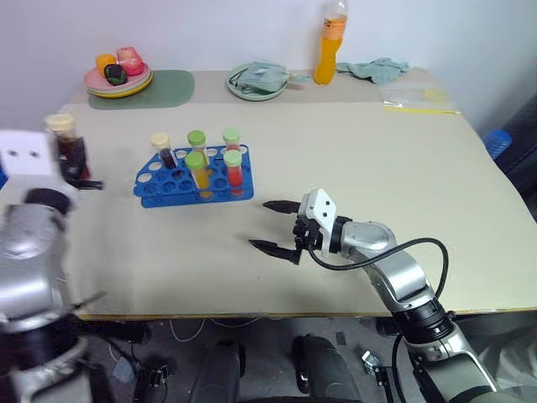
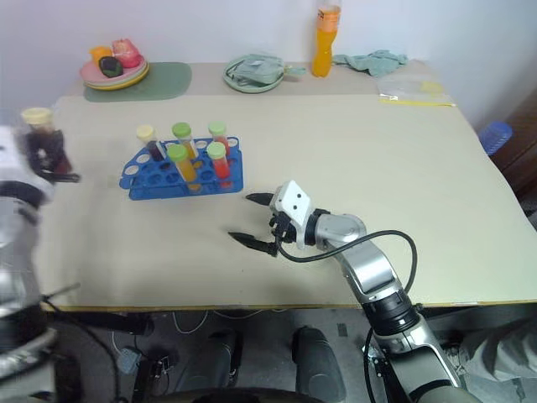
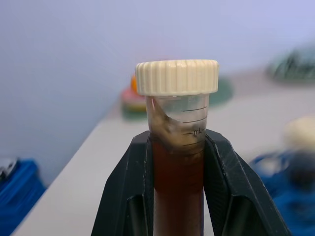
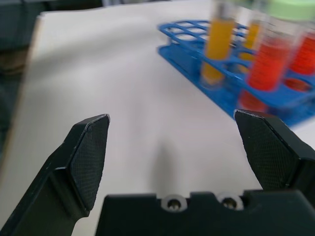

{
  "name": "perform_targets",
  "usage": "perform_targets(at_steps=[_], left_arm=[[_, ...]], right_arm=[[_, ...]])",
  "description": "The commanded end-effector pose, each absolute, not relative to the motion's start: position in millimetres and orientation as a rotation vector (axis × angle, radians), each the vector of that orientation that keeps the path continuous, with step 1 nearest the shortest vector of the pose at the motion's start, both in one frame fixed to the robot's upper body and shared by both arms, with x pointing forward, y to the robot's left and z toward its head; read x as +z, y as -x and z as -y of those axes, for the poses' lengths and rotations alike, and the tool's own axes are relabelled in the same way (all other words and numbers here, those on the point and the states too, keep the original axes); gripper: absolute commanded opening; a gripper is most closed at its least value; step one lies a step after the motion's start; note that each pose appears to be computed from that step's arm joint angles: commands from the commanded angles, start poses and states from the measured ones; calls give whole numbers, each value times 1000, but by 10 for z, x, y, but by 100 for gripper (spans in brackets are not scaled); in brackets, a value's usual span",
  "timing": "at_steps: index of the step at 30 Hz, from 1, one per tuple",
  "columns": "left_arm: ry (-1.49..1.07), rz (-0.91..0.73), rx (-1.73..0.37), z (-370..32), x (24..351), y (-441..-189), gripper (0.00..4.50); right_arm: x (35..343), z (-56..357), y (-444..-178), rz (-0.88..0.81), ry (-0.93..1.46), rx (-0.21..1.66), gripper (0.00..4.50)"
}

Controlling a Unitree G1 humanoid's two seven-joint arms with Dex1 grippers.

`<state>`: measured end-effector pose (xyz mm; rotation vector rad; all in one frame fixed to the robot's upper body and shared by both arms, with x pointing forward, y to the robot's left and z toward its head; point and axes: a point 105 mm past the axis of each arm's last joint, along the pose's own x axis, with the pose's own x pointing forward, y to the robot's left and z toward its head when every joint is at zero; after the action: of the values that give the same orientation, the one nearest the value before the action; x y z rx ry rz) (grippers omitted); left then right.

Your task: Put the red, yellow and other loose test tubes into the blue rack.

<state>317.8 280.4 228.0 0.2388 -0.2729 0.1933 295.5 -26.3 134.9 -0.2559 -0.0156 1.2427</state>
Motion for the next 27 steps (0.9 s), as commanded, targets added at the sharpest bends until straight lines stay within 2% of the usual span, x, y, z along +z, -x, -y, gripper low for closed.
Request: perform_targets(at_steps=[1,3,8,27], left_arm=[[-300,409,256,-2549,2357,-3164,84],[-293,395,267,-2389,2185,-3248,84],[-263,378,258,-2208,1997,-3356,84],[-139,318,175,-2059,1723,-3671,84]], right_arm=[[1431,209,-2979,54,260,1260,450],[1437,197,-2999,59,267,1257,450],[1452,216,-3010,66,263,1234,450],[1446,220,-2989,65,239,1193,450]])
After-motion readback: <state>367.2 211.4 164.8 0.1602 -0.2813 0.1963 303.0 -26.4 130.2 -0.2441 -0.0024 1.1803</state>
